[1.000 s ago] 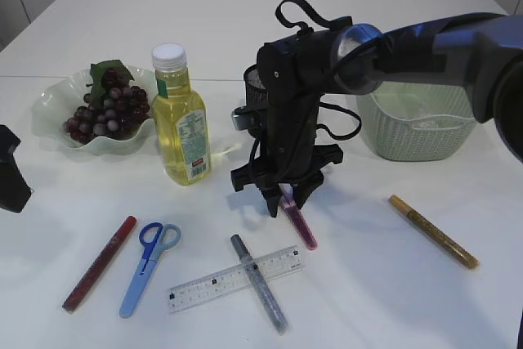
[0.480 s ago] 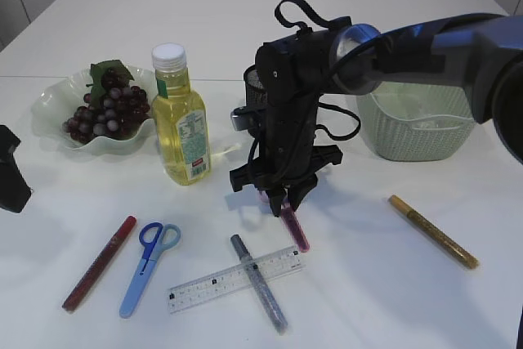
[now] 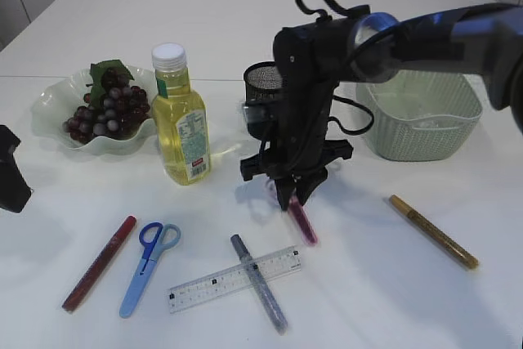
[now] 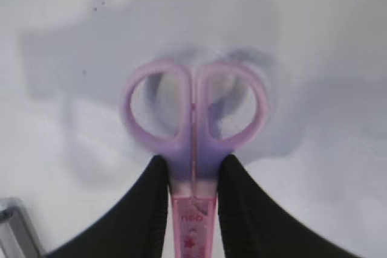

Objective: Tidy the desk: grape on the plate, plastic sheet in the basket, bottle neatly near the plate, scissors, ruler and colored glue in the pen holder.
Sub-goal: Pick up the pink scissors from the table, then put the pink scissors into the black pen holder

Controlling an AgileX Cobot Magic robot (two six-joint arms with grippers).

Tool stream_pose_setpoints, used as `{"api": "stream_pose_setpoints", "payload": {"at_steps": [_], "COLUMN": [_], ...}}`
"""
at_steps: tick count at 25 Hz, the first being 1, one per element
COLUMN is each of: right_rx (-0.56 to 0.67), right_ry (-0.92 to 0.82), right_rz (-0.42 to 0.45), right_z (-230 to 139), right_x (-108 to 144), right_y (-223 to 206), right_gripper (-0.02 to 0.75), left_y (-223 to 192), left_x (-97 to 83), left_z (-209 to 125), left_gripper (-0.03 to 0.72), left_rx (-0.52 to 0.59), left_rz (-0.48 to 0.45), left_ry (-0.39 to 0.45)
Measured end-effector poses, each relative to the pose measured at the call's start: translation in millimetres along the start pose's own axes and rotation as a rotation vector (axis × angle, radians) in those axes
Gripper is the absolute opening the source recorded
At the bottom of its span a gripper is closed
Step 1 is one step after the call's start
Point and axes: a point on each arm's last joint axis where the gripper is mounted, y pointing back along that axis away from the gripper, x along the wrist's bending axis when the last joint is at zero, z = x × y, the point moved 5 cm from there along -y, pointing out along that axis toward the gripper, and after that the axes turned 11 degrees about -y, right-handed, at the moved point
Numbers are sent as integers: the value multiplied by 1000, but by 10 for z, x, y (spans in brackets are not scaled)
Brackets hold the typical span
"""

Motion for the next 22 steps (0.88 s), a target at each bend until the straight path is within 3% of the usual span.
{"api": "stream_pose_setpoints", "payload": {"at_steps": [9, 15, 18, 22], "right_rx": [-65, -161, -259, -456], "right_ry": [-62, -11, 17, 22], "right_rz": [240, 547, 687, 771], "right_z": [195, 372, 504, 744], "right_x": [-304, -307, -314, -400], "right_y": [590, 996, 1195, 1405], "right_gripper": [221, 221, 221, 221], "left_y": [0, 0, 0, 0], "left_x": [-2, -3, -3, -3], "left_z": [0, 2, 2, -2], "left_gripper": [415, 415, 415, 415], "left_rx": [0, -2, -2, 2], "left_rz": [-2, -2, -2, -2], "left_ry": [1, 1, 1, 1]}}
